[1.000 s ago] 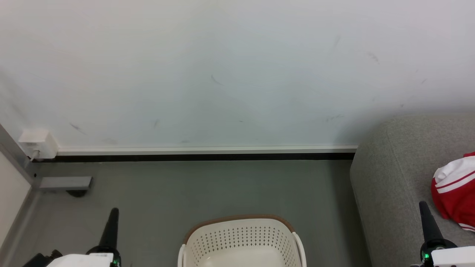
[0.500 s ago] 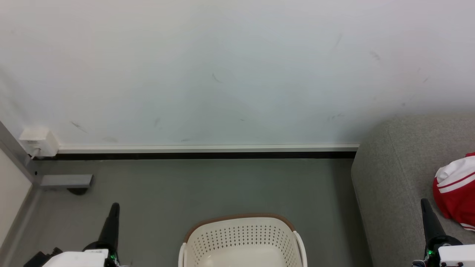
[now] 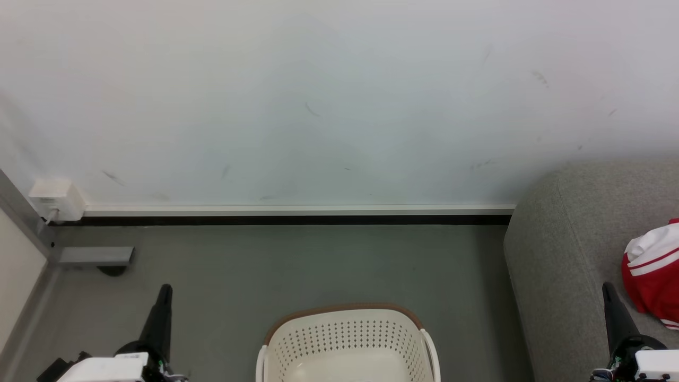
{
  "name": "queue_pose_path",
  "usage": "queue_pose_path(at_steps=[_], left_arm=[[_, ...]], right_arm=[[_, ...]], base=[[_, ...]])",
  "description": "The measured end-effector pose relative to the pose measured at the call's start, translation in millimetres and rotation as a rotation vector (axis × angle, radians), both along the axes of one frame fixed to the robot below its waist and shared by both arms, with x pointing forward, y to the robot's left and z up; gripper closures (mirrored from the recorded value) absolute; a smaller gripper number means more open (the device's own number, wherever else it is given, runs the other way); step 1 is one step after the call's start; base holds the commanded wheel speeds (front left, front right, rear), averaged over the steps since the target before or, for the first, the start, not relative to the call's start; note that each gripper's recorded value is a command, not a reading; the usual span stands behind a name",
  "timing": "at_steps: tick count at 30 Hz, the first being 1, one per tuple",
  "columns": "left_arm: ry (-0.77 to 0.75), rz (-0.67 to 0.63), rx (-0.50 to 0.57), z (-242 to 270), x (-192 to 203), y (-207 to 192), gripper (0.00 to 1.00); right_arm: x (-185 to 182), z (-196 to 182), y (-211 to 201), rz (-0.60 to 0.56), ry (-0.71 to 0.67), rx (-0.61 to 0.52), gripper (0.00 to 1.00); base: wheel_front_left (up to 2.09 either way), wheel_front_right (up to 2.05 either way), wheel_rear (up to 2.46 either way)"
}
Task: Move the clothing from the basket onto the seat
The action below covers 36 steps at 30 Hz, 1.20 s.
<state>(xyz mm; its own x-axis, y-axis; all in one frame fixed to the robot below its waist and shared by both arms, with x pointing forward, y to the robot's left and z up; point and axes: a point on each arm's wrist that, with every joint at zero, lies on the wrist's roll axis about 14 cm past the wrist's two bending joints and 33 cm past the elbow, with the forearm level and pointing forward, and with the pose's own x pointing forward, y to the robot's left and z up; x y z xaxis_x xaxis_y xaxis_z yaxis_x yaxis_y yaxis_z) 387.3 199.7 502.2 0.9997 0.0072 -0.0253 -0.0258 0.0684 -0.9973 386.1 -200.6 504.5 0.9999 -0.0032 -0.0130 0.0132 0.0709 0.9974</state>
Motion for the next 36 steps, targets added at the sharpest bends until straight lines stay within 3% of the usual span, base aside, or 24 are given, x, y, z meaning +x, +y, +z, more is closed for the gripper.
queue_pose_path(at_steps=[11,36], left_arm=[[-0.019,-0.006,-0.069,4.1,2.0,-0.4,1.00],[-0.020,-0.006,-0.070,4.4,2.1,-0.5,1.00]], right_arm=[[3.0,2.2,0.8,0.004,-0.011,0.070,1.00],[3.3,2.8,0.9,0.003,-0.012,0.074,1.00]], base=[[0.00,0.00,0.00],[0.00,0.00,0.00]])
